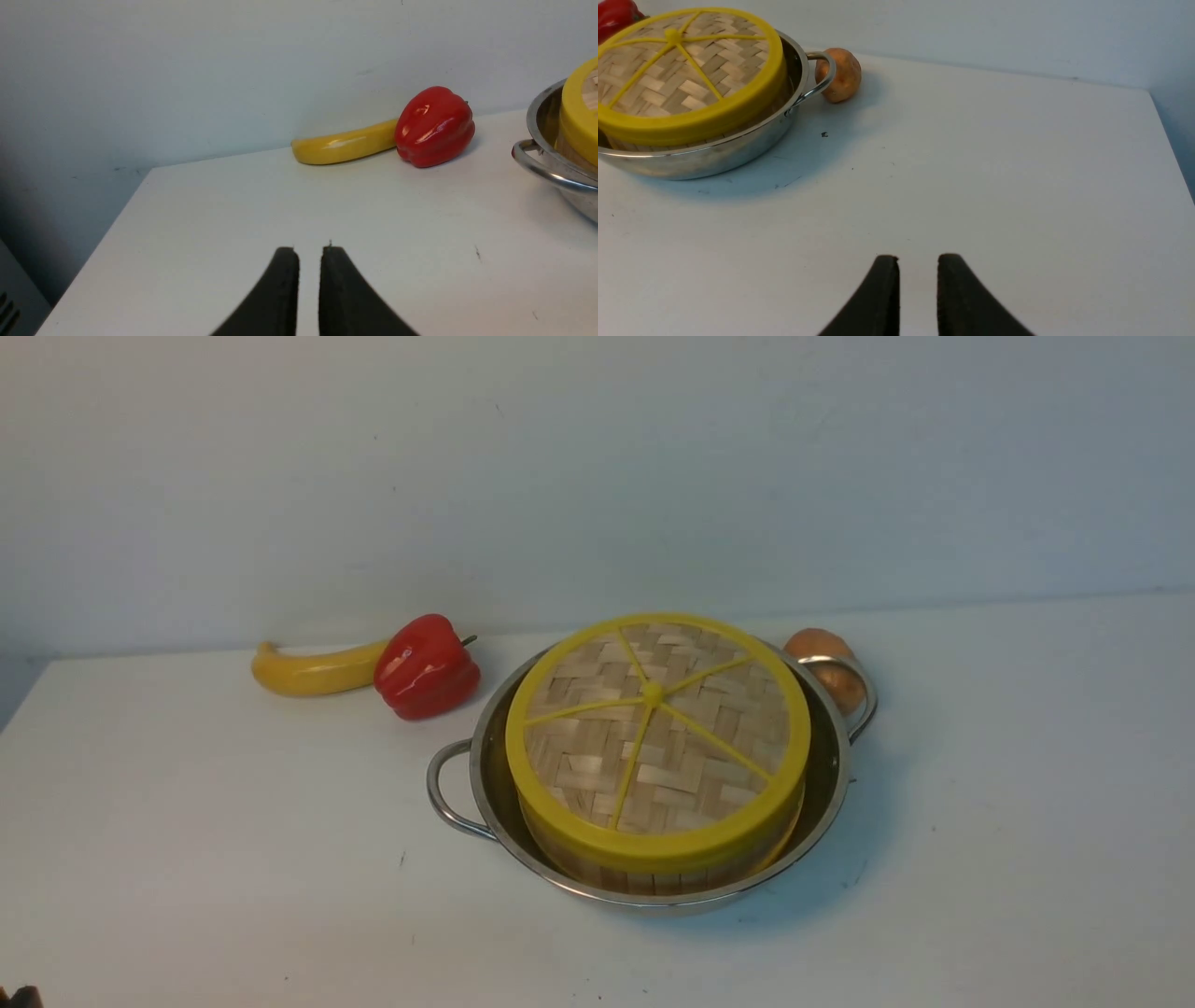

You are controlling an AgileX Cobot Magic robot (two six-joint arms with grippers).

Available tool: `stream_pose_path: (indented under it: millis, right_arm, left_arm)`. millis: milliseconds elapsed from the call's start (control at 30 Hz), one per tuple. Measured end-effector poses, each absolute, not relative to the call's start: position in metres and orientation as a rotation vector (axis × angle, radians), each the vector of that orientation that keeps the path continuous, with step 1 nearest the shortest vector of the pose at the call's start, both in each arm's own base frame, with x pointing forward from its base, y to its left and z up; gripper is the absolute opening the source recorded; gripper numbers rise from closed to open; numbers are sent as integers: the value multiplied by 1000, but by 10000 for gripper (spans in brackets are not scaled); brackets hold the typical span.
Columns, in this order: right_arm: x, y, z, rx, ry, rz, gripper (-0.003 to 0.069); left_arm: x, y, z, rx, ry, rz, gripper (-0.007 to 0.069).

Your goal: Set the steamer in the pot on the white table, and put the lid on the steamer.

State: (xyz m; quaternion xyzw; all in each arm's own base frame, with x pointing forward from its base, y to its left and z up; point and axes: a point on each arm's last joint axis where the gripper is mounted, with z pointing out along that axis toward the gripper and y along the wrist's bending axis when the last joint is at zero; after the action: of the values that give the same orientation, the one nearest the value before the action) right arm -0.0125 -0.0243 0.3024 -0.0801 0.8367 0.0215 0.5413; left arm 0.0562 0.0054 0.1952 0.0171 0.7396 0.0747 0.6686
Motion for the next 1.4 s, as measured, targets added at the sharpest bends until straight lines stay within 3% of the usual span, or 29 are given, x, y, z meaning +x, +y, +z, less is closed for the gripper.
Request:
stream_pose_path:
  millis: [400, 667, 933, 1200, 1400]
  right_arm:
    - [-11, -24, 305, -190, 1962, 52, 167]
    - [4, -10, 336, -74, 1446, 37, 181]
    - [40, -4, 271, 80, 1525, -5, 199]
    - [56, -4, 207, 82, 1632, -8, 217]
    - [58, -3, 203, 74, 1576, 8, 230]
  left_arm:
    - [56, 5, 195, 36, 1669, 166, 83]
    - [56, 5, 195, 36, 1669, 166, 83]
    - [56, 5, 195, 36, 1668, 166, 94]
    - [56, 5, 195, 36, 1668, 166, 116]
    - [56, 5, 195, 36, 1668, 166, 125]
